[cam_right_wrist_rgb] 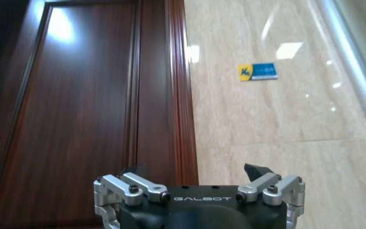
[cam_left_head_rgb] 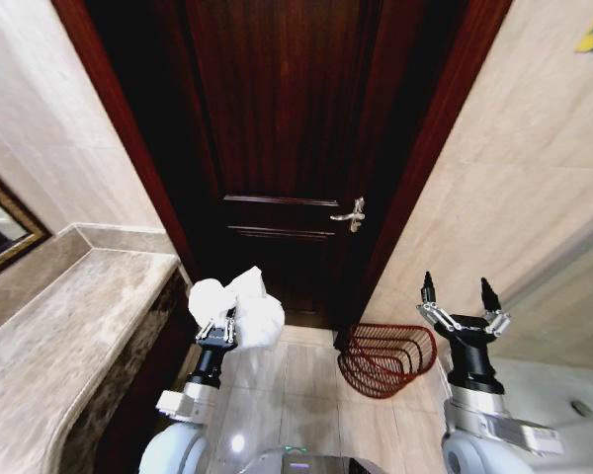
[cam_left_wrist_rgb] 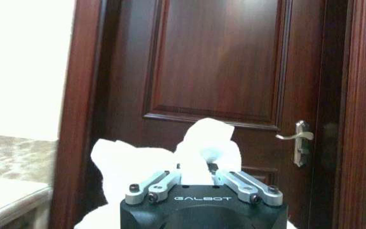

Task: Discard the used towel into the hamper.

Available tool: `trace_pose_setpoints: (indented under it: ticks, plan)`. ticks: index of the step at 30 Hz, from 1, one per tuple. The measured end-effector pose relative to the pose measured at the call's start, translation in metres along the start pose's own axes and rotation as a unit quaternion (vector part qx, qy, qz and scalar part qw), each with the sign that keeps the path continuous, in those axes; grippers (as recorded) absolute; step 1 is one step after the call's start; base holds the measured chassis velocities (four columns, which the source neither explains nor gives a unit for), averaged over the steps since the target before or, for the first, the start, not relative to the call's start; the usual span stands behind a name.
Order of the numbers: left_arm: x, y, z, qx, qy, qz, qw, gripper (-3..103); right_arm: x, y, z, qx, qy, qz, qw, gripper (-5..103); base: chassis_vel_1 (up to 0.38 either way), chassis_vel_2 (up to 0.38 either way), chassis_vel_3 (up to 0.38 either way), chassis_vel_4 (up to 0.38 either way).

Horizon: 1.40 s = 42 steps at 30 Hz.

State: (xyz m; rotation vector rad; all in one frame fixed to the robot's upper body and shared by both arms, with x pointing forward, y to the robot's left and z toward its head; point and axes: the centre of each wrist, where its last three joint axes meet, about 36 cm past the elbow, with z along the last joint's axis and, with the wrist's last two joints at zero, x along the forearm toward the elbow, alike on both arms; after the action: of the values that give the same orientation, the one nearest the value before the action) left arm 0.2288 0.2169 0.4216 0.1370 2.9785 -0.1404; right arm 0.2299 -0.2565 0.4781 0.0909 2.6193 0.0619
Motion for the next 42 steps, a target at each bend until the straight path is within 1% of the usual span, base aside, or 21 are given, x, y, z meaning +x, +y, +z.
trace_pose_setpoints:
  ticks: [6, 10, 18, 26, 30, 35, 38, 41, 42]
  plan:
    - [-0.001, 0.002, 0.003, -0.004, -0.002, -0.007, 1.0, 11, 0.001, 0.0, 0.0, 0.0, -0.001, 0.001, 1.0, 100, 0.114, -0.109, -0.137, 0.123]
    - [-0.002, 0.003, 0.005, -0.011, 0.004, -0.003, 0.9999, 11, 0.002, -0.001, 0.001, 0.002, -0.001, 0.002, 1.0, 100, -0.013, 0.009, 0.017, -0.011]
    - [-0.003, 0.001, 0.011, -0.013, 0.013, 0.001, 0.9998, 11, 0.002, -0.002, 0.003, 0.008, -0.001, 0.002, 1.0, 100, -0.043, 0.038, 0.018, -0.051]
    - [-0.006, 0.003, 0.015, -0.015, 0.019, 0.005, 0.9997, 11, 0.003, -0.002, 0.004, 0.007, 0.002, 0.004, 1.0, 100, -0.013, -0.062, -0.073, -0.025]
    - [-0.007, 0.003, 0.017, -0.009, 0.022, 0.008, 0.9997, 11, 0.004, -0.003, 0.004, 0.007, -0.002, 0.003, 1.0, 100, -0.083, -0.085, -0.069, -0.089]
    - [-0.009, 0.0, 0.022, -0.002, 0.027, 0.014, 0.9995, 11, 0.006, -0.006, 0.006, 0.024, 0.004, 0.005, 1.0, 100, -0.087, -0.083, -0.083, -0.101]
    - [-0.01, -0.002, 0.027, 0.002, 0.031, 0.018, 0.9994, 11, 0.007, -0.007, 0.007, 0.027, 0.008, 0.006, 1.0, 100, -0.124, -0.117, -0.106, -0.11]
    - [-0.02, -0.008, 0.045, 0.019, 0.041, 0.029, 0.9985, 11, 0.009, -0.009, 0.008, 0.042, 0.015, 0.003, 0.999, 100, -0.109, -0.117, -0.128, -0.105]
    - [-0.02, -0.008, 0.045, 0.019, 0.041, 0.029, 0.9985, 11, 0.009, -0.009, 0.008, 0.042, 0.015, 0.003, 0.999, 100, -0.091, -0.113, -0.136, -0.103]
